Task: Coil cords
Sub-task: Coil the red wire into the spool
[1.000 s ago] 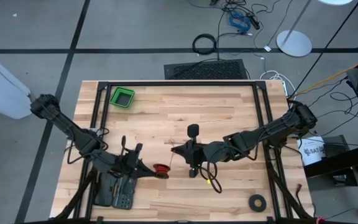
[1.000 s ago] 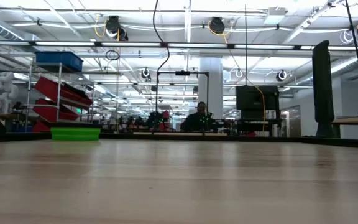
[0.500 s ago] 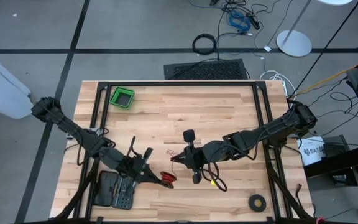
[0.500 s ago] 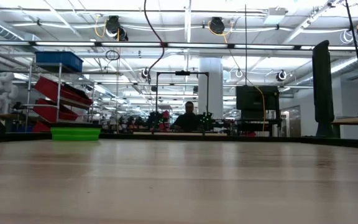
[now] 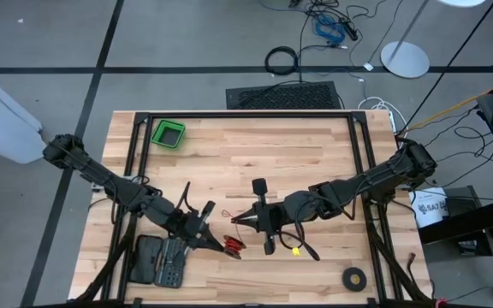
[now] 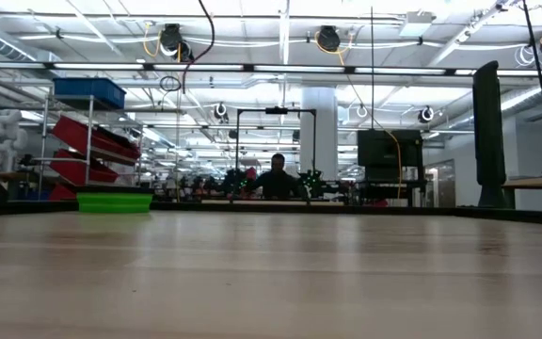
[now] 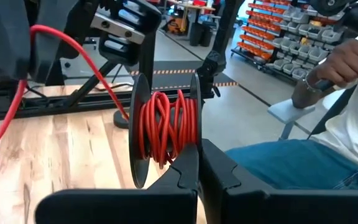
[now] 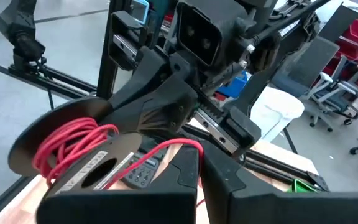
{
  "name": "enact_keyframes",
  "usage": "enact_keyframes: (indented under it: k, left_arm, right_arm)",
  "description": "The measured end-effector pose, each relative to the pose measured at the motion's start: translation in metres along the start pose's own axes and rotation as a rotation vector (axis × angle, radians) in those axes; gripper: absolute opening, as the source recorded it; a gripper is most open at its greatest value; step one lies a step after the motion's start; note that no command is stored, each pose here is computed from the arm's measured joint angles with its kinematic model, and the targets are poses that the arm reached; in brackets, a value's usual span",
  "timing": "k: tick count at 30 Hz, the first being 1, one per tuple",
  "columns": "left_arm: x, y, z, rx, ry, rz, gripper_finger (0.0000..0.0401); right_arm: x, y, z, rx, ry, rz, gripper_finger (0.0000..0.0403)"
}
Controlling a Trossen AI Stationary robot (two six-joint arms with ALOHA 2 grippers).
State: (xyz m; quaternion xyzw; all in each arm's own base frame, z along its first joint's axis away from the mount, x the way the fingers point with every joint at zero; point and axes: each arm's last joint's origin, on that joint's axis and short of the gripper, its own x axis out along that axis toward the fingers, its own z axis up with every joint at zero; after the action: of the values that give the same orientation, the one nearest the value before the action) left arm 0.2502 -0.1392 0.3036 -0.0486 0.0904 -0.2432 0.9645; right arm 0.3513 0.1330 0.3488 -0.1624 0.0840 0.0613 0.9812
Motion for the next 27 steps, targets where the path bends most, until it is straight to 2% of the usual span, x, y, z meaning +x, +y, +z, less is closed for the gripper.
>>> enact_keyframes:
  k: [9, 16, 27]
  left_arm:
    - [0.000, 0.008, 0.001, 0.012, 0.000, 0.026, 0.0001]
    - [-0.009, 0.003, 0.009, 0.016, -0.035, 0.011, 0.0001]
    - [-0.027, 0.001, 0.015, 0.024, -0.029, 0.155, 0.0001]
  right_arm:
    - [0.000, 0.001, -0.003, 0.008, 0.029, 0.003, 0.0000]
    - [-0.006, 0.011, -0.018, -0.008, 0.210, 0.014, 0.0000]
    - [-0.058, 0.021, -0.008, 0.062, 0.355, 0.097, 0.0000]
